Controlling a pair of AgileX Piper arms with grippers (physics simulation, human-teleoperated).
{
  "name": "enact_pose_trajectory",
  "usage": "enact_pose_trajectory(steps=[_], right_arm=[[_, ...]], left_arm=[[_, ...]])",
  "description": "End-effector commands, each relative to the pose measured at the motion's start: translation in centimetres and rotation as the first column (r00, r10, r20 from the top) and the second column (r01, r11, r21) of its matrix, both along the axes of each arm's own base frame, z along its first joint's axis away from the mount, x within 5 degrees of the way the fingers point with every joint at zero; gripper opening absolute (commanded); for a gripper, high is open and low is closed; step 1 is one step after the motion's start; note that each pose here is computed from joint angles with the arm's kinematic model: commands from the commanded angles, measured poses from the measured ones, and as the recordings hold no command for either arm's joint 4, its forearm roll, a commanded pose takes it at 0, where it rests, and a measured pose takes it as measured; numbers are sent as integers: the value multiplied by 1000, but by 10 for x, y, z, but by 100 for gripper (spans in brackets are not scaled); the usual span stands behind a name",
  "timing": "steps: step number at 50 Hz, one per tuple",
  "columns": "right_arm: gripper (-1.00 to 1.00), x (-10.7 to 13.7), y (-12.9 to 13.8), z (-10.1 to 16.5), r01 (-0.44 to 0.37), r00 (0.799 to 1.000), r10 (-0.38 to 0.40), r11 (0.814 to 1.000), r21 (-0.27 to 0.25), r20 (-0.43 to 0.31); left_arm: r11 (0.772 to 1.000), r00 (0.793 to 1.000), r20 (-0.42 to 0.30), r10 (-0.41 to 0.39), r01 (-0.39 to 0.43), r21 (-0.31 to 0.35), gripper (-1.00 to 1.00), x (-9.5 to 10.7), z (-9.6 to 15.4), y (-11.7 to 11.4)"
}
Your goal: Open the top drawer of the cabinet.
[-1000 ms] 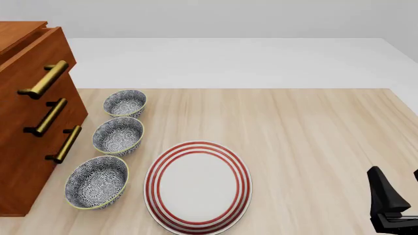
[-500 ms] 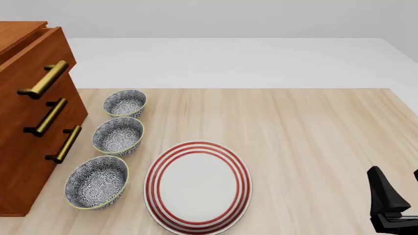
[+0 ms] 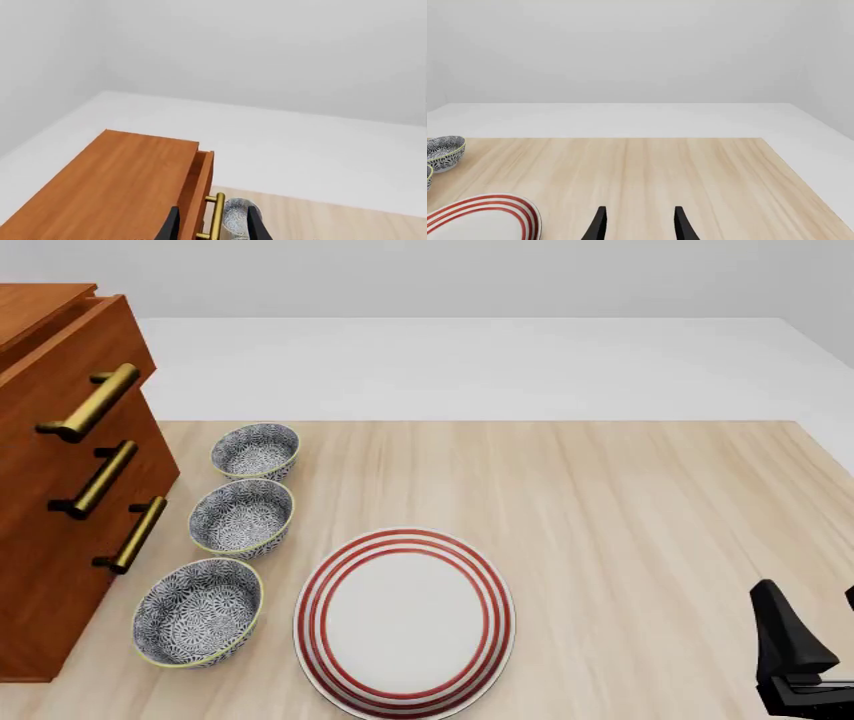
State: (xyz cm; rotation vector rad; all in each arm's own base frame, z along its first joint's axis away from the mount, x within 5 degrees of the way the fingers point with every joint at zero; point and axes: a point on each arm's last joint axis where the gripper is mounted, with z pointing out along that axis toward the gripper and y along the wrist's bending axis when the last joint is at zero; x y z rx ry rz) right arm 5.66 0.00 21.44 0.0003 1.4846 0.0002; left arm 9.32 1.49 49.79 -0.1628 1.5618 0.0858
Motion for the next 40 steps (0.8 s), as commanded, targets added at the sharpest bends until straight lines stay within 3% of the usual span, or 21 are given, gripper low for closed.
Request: enact_pose_trajectory(steps=[1,17,40], right_arm=[[100,0,0,0,0,1000,0,1000,0,0],[100,0,0,0,0,1000,0,1000,0,0],[100,0,0,0,0,1000,0,1000,0,0]], left_arm=[[999,999,-40,-7,6,-41,100,12,-4,1],[999,989,-140,-37,34,-25,100,42,-28,2],[998,982,-188,-23,12,-58,100,64,-45,7]])
